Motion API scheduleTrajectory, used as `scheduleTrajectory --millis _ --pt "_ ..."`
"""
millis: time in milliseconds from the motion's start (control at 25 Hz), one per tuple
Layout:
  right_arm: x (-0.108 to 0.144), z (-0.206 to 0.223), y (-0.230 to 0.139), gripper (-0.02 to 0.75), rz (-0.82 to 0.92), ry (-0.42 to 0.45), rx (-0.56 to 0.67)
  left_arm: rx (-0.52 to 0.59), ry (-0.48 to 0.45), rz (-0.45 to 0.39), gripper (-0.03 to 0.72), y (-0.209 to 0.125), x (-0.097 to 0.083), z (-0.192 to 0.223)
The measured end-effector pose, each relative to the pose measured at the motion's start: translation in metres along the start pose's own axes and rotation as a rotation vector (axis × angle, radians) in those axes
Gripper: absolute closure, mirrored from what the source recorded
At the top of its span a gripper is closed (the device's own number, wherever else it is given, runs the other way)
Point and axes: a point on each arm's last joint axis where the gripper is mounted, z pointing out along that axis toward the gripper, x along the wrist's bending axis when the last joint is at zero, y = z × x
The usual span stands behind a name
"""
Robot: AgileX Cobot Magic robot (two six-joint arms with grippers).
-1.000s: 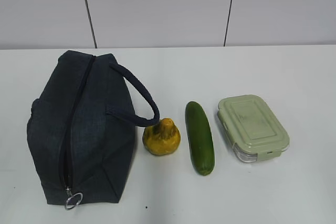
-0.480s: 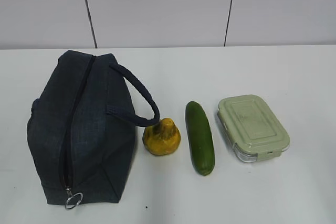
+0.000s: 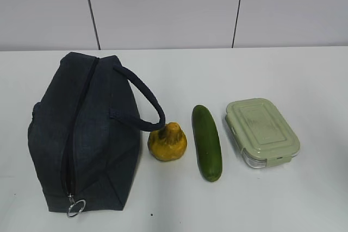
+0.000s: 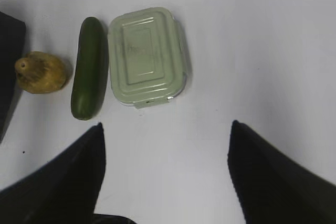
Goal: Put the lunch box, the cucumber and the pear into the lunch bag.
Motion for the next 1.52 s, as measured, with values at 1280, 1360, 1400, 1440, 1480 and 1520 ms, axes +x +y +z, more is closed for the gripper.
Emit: scheduleTrajectory --millis 1280,1360,1400,1440,1480,1520 --pt "-0.02 0.11 0.079 0.336 0.138 0.322 0.28 0.0 0.0 0.0 0.45 0.0 0.0 0.0" --pt "-0.032 0.117 0.082 0.344 0.203 0.399 0.266 0.0 0.0 0.0 0.45 0.0 0.0 0.0" --pt "-0.038 0.122 0.084 0.346 0.23 0.431 0.254 0.0 0.0 0.0 0.45 0.0 0.0 0.0" --pt "-0.043 0.127 0.084 0.347 0.246 0.452 0.252 0.0 0.0 0.0 0.45 0.0 0.0 0.0" --pt "-0.048 0.132 0.084 0.349 0.268 0.466 0.255 0.0 0.0 0.0 0.45 0.0 0.0 0.0" --pt "-0.054 0.138 0.083 0.35 0.276 0.475 0.262 0.0 0.0 0.0 0.45 0.0 0.0 0.0"
